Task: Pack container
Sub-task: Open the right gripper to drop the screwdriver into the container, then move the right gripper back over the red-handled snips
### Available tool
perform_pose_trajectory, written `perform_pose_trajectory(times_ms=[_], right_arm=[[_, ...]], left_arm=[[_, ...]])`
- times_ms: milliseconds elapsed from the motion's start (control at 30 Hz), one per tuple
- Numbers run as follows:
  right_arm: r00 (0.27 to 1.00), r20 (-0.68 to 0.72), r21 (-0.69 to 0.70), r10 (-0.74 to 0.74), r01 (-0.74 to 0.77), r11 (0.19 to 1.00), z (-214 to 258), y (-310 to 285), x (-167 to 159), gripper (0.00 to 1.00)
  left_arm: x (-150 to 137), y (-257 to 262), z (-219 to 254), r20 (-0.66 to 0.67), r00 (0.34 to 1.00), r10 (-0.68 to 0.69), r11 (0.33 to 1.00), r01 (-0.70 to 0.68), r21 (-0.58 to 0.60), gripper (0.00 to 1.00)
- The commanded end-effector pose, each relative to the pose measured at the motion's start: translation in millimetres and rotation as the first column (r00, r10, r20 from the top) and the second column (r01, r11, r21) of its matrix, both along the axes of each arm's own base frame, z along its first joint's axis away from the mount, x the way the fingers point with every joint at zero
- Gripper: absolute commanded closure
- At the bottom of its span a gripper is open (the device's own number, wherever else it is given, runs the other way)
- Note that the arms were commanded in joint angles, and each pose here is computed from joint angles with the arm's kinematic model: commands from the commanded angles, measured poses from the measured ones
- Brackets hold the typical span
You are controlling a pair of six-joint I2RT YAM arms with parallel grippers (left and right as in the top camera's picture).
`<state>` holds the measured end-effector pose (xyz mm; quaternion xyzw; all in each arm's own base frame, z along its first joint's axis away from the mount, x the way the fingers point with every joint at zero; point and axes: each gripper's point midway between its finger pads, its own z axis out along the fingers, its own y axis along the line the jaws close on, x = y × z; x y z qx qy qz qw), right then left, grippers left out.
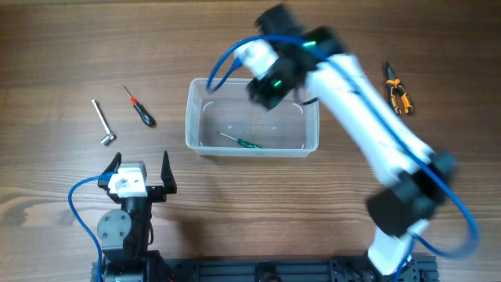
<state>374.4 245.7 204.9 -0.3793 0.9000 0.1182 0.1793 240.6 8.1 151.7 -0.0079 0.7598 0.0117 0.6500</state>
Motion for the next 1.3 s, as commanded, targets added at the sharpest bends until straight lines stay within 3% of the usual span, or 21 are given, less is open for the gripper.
perform_pose_trajectory(times_ms=[0,67,300,500,700,967,1267], right_arm=[[0.943,0.084,0.026,-0.321,0.32,0.947,63,-76,8,0.46],[0.898,0.048,0.014,-0.436,0.436,0.9,71,-122,0,0.37],[0.748,-0.058,-0.108,-0.662,0.654,0.749,56,-229,-19,0.31],[0.675,-0.071,-0.125,-0.735,0.725,0.678,44,-274,-20,0.31],[0.671,-0.122,-0.163,-0.731,0.713,0.682,-14,-284,-18,0.31],[0.621,-0.229,-0.219,-0.75,0.718,0.661,-121,-277,-44,0.32],[0.59,-0.207,-0.208,-0.781,0.753,0.624,-140,-279,-40,0.46]], left_arm=[[0,-4,-1,0.0,1.0,-0.024,1.0,0.024,0.02,0.0],[0,-4,-1,0.0,1.0,-0.024,1.0,0.024,0.02,0.0],[0,-4,-1,0.0,1.0,-0.024,1.0,0.024,0.02,0.0],[0,-4,-1,0.0,1.0,-0.024,1.0,0.024,0.02,0.0],[0,-4,-1,0.0,1.0,-0.024,1.0,0.024,0.02,0.0],[0,-4,-1,0.0,1.0,-0.024,1.0,0.024,0.02,0.0],[0,-4,-1,0.0,1.0,-0.024,1.0,0.024,0.02,0.0]])
